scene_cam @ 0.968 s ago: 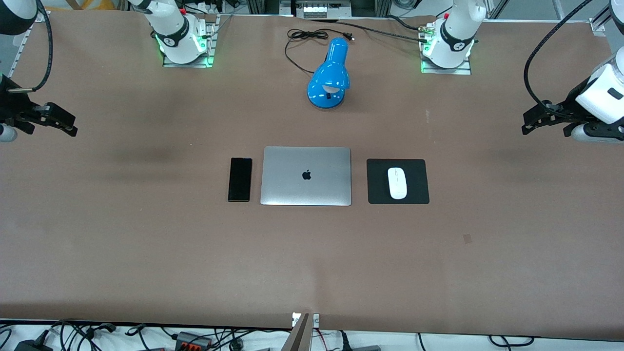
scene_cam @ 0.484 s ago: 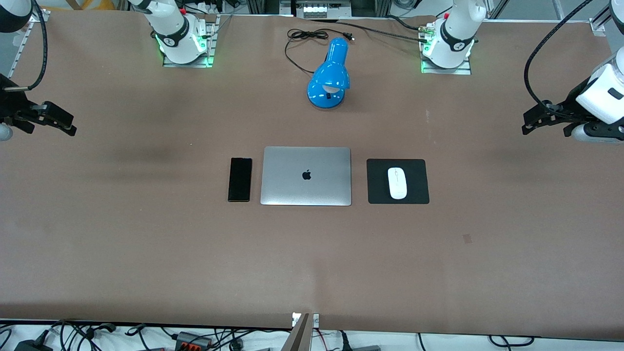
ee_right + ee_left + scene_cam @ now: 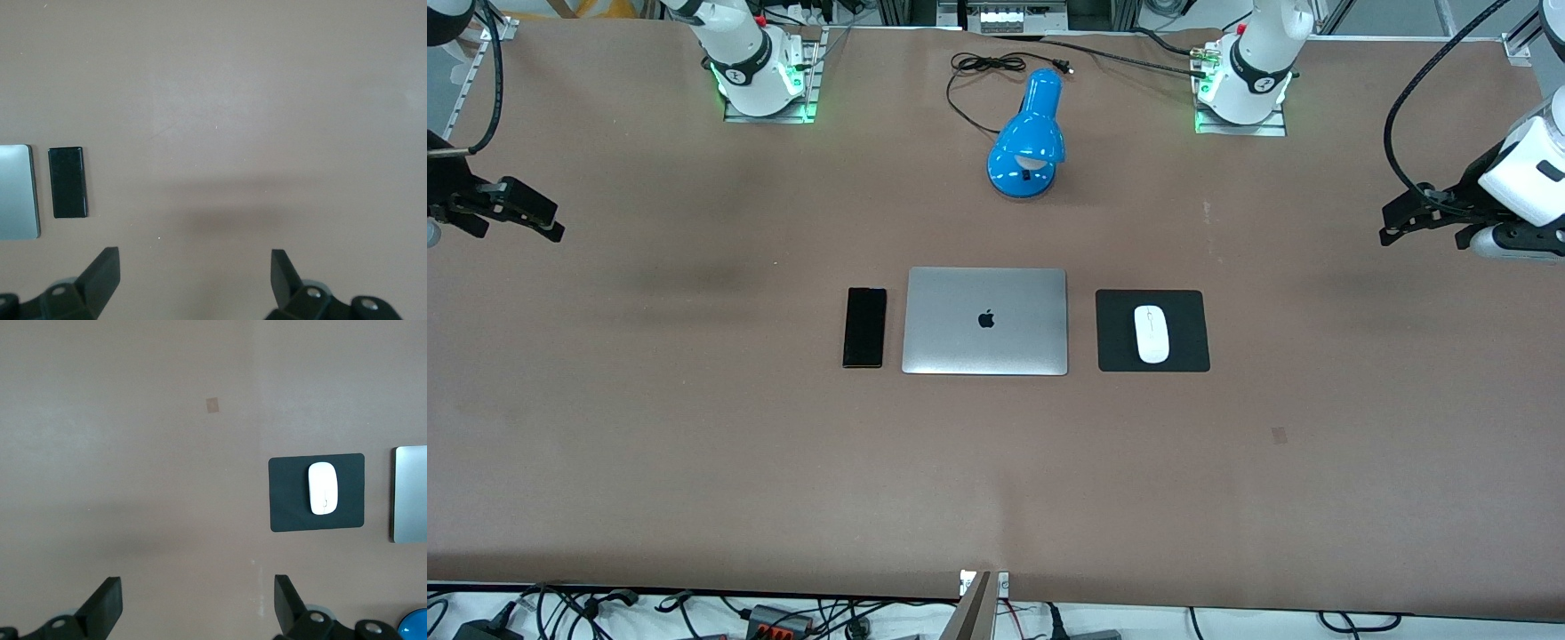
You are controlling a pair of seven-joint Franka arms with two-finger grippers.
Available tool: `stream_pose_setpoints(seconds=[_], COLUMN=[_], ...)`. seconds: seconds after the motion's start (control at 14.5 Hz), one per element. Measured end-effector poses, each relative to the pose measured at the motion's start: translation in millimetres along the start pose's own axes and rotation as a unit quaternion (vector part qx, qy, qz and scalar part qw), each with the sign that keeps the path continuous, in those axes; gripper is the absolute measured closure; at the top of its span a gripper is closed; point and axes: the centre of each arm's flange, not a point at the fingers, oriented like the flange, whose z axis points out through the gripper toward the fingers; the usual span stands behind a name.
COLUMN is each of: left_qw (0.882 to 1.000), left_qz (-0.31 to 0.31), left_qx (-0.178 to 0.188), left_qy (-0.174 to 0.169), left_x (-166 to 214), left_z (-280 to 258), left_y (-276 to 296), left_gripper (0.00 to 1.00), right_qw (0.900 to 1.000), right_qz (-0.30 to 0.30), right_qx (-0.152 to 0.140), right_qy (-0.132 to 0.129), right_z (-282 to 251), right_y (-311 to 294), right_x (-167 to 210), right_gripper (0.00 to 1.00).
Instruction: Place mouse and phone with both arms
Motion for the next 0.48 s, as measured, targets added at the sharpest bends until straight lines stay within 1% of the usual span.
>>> stream_pose_setpoints(seconds=[0.48], left_qw=[1.0], left_qz=[0.0], left_qx=[0.0], left_qy=[-0.006], left_x=[1.0], left_z=[-5.8], left_y=[-0.4], left_gripper=[0.0], right_qw=[1.0], right_qz=[-0.005], right_qx=[0.0], right_qy=[0.0], right_z=[-2.3], right_y=[-3.1], right_x=[-1.6], right_gripper=[0.0])
